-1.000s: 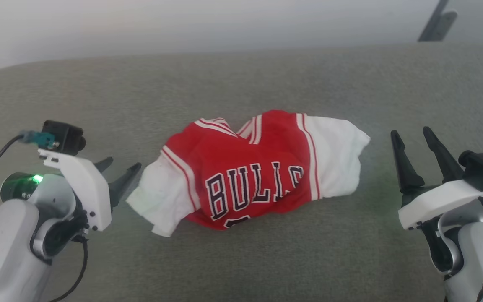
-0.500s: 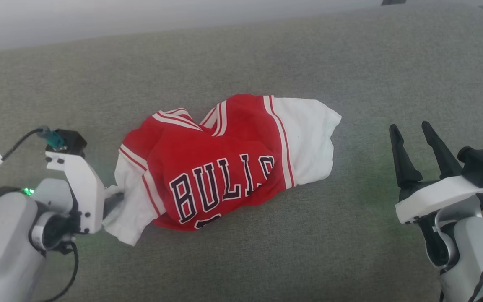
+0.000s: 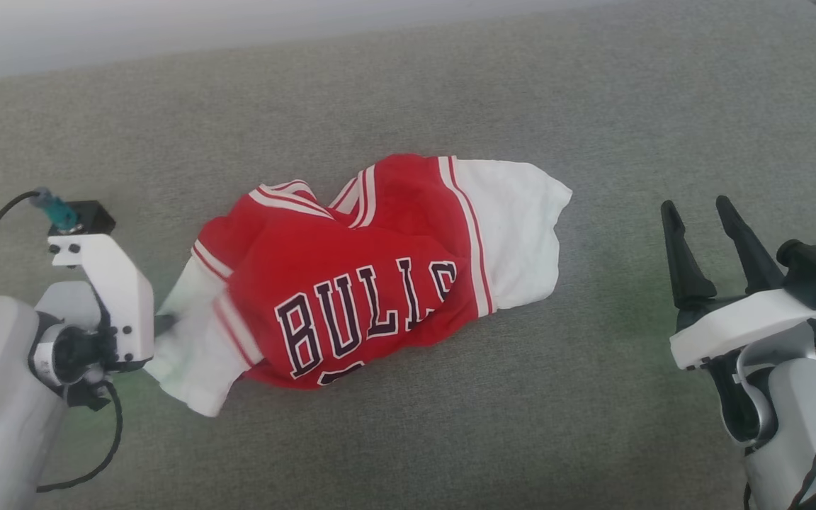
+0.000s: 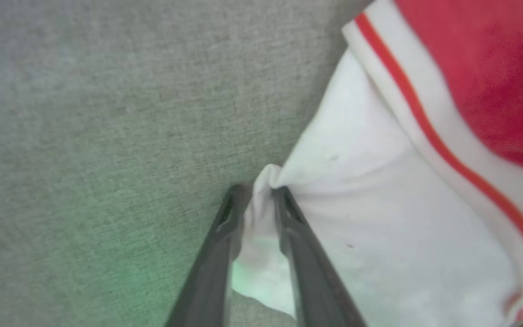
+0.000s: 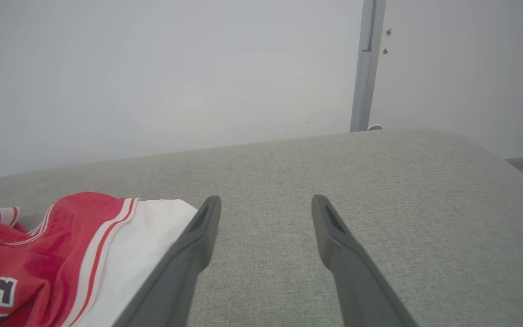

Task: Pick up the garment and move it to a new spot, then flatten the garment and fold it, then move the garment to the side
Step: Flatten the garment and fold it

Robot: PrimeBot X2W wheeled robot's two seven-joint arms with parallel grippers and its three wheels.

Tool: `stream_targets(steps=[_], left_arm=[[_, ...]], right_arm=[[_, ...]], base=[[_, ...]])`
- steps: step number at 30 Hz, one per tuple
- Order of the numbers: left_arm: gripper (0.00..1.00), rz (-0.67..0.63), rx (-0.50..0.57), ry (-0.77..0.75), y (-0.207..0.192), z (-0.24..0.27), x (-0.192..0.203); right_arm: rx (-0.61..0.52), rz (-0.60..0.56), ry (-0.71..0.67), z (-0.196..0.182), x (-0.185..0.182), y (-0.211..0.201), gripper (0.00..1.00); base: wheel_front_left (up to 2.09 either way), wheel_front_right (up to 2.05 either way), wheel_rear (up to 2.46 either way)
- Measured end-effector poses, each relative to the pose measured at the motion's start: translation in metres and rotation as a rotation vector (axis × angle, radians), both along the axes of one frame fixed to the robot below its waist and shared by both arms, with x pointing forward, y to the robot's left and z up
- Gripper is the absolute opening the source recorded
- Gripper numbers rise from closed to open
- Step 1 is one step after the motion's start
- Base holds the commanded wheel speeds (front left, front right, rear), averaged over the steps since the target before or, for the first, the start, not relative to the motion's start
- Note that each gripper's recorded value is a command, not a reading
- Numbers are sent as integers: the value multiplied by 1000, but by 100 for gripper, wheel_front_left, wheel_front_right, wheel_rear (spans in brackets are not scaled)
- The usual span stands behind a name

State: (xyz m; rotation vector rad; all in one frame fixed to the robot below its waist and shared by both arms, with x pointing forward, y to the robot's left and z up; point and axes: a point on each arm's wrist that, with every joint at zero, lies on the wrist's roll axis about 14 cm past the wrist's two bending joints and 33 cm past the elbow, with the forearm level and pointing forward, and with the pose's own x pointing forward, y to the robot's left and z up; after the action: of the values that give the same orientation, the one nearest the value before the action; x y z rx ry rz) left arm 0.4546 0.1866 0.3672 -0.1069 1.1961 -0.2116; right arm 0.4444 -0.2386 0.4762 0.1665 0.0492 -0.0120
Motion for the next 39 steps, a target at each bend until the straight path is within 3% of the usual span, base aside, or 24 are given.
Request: stream_targets(steps=[8, 17, 23, 24, 25, 26, 27, 39], left_arm=[[0, 52, -7, -9, 20, 4, -1], [0, 139, 101, -92, 83, 27, 6], [0, 168, 86, -104, 85, 18, 3], [37, 173, 84, -105, 85, 17, 3], [93, 175, 83, -105, 84, 15, 3], [93, 177, 83, -114, 84, 15, 4], [100, 184, 81, -119, 85, 14, 5], [100, 223, 125, -38, 98, 20, -9]], right_arm=[[-1, 4, -10, 3, 3, 1, 100], [0, 14, -17, 5, 6, 4, 100], [1, 20, -7, 0, 10, 7, 100], [2, 22, -5, 0, 10, 8, 100], [2, 23, -4, -1, 10, 9, 100], [2, 25, -4, -1, 11, 9, 100], [2, 28, -4, -1, 11, 10, 100], [-4, 45, -22, 10, 9, 14, 100]], base=[[0, 0, 0], [0, 0, 0], [0, 0, 0], [0, 0, 0], [0, 0, 0], [0, 0, 0], [0, 0, 0], [0, 0, 0]])
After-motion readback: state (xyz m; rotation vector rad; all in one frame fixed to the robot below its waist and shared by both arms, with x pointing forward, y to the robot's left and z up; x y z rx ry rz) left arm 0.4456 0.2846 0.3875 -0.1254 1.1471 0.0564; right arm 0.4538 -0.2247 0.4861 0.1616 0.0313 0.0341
